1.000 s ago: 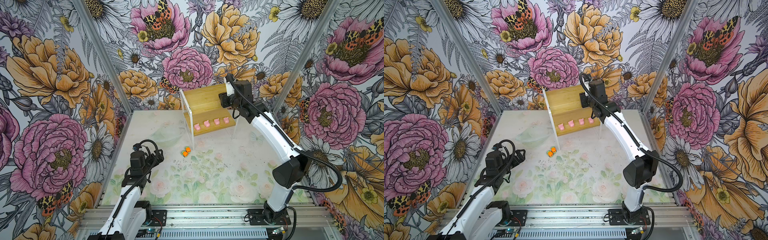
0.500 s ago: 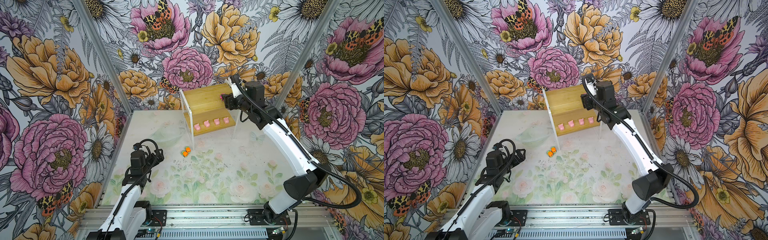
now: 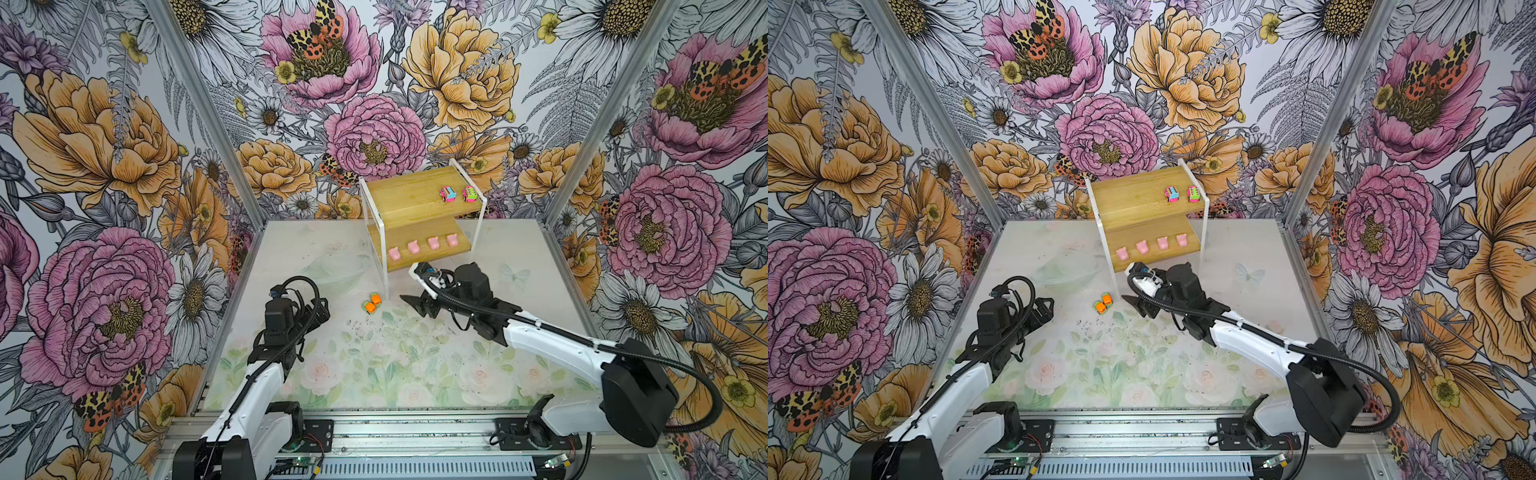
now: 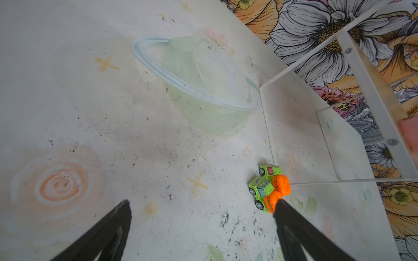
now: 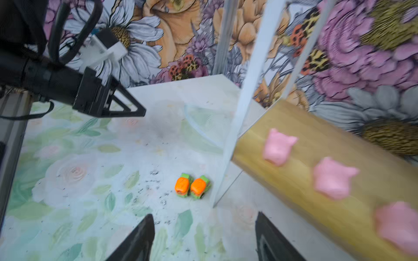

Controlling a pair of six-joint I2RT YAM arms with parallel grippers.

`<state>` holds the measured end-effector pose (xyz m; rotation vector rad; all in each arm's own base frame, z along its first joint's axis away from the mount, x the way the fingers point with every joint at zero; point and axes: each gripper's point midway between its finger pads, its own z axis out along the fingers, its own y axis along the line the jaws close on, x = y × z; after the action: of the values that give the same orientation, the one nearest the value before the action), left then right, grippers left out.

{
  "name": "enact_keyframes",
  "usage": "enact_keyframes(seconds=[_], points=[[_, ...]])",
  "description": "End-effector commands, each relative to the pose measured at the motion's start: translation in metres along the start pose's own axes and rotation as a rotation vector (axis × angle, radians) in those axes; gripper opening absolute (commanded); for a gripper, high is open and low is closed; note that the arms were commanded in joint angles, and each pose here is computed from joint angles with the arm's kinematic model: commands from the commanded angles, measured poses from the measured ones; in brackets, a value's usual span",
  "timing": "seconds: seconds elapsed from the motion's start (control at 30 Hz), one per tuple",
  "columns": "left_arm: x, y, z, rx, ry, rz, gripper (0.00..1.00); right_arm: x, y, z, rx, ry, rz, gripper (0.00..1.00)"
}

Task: Place and organize the plastic toys onto the shelf
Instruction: 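Open the right gripper, withdraw, and move it over the orange-and-green trucks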

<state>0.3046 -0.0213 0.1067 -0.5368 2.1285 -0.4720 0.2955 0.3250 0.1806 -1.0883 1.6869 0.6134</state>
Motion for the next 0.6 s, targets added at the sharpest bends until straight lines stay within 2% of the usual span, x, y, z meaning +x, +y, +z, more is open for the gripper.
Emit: enact_keyframes(seconds=[0.0,0.27,0.57], points=[[-0.001,-0.007,0.003,0.032,-0.01,-0.005,0.99,-0.025,0.01,0.017,-0.011,-0.185,0.01,0.69],[0.007,-0.01,0.01,0.048,0.011,-0.006,0.99,0.023,0.018,0.065,-0.022,-0.173,0.061,0.68],[0.008,-0.015,0.011,0.05,0.015,0.009,0.99,0.048,0.038,0.1,-0.034,-0.173,0.066,0.67]])
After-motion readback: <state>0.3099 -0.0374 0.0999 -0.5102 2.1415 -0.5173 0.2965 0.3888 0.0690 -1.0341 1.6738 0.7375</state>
